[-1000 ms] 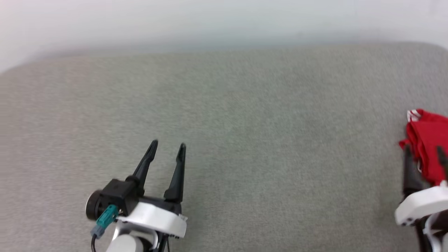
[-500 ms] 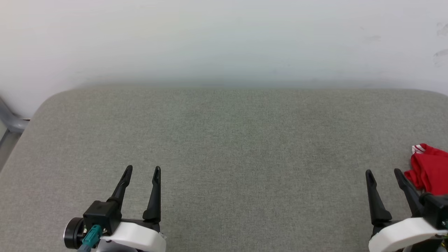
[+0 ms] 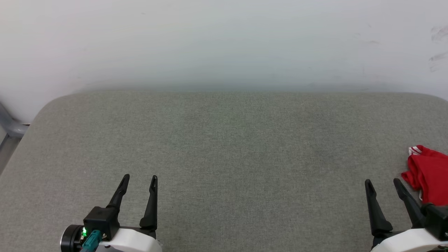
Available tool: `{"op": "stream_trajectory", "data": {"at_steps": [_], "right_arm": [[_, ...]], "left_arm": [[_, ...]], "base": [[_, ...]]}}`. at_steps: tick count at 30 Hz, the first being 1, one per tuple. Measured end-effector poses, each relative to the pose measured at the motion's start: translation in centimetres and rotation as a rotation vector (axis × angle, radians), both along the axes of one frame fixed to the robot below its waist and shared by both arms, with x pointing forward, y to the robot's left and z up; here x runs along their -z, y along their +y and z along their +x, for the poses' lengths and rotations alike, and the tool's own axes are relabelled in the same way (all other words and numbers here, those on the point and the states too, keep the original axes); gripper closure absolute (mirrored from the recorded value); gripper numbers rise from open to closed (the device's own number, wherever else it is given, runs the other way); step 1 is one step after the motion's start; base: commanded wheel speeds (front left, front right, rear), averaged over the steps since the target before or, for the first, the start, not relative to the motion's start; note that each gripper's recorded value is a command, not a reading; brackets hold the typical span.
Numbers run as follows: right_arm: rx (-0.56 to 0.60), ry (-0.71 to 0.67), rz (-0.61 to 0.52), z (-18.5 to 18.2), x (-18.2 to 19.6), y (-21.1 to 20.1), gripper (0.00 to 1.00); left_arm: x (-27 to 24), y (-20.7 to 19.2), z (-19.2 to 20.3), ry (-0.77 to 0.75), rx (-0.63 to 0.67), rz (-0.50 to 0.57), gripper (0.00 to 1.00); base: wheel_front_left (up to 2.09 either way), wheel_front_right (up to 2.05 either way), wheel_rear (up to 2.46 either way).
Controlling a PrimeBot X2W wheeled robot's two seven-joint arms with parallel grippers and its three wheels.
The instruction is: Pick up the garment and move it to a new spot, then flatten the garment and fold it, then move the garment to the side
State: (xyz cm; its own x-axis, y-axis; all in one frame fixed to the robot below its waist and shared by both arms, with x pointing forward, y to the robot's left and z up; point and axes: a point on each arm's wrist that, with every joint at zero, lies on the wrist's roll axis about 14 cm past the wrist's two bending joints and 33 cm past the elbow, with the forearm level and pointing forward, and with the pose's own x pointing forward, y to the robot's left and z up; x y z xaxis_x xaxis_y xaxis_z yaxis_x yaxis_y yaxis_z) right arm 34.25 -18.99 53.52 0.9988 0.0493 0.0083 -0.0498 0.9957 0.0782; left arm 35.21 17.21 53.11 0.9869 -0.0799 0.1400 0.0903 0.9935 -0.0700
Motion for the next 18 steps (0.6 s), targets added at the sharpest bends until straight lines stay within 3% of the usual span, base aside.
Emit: {"op": "stream_trajectory", "data": {"at_steps": [17, 18], "right_arm": [[0.002, -0.007, -0.007, 0.2, 0.11, -0.01, 0.0], [0.003, -0.002, -0.007, 0.18, 0.28, -0.03, 1.0]], "left_arm": [[0.82, -0.24, 0.47, 0.026, 0.012, 0.015, 0.0], [0.99, -0.24, 0.45, 0.031, 0.012, 0.014, 1.0]], "base": [[0.0, 0.0, 0.0], [0.0, 0.0, 0.0]]}}
